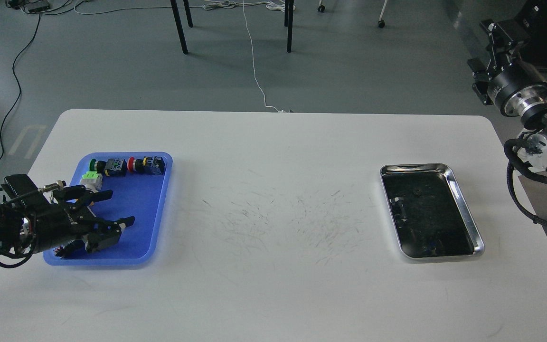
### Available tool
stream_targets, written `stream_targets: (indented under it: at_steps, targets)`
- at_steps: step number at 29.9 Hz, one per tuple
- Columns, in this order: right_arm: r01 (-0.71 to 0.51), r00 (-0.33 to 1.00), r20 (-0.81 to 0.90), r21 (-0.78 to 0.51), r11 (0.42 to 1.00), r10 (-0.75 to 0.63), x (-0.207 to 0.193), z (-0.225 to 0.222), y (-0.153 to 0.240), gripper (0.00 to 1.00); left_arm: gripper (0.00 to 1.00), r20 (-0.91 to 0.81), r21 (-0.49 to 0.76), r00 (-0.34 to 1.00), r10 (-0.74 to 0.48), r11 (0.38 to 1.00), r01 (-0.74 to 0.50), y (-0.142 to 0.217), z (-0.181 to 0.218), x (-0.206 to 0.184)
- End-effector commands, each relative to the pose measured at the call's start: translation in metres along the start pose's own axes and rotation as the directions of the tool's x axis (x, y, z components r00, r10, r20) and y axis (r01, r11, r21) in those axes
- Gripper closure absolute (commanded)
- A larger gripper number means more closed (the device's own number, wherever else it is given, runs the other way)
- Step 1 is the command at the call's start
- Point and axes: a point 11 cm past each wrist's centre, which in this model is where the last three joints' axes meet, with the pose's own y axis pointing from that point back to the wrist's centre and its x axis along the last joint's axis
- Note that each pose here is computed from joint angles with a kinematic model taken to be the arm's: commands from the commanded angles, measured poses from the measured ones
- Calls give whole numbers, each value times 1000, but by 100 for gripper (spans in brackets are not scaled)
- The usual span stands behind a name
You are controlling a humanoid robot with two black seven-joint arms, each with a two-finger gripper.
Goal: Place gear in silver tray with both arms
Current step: 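Close the left gripper on a small black gear in the blue tray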
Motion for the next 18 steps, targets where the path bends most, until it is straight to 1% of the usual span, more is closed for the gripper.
stream_targets:
  at_steps: [1, 6, 12, 18]
  targets:
    - [2, 1000, -2, -3, 1000, -2, -1, 1, 0, 13, 21, -10, 13, 1000, -6, 1000, 6, -4, -3, -5]
    - [0, 1000, -4, -4, 1000, 0, 1, 1, 1, 13, 21, -26, 11, 999, -21, 1000, 21, -4, 0, -14]
    - [-2, 1000, -8, -7, 1000, 2, 2, 3, 1, 13, 31, -34, 11, 999, -28, 1000, 29, -3, 2, -19]
    - [1, 1000, -6, -7, 1000, -1, 0, 3, 1, 13, 34, -41, 11, 999, -32, 999, 33, -9, 3, -22]
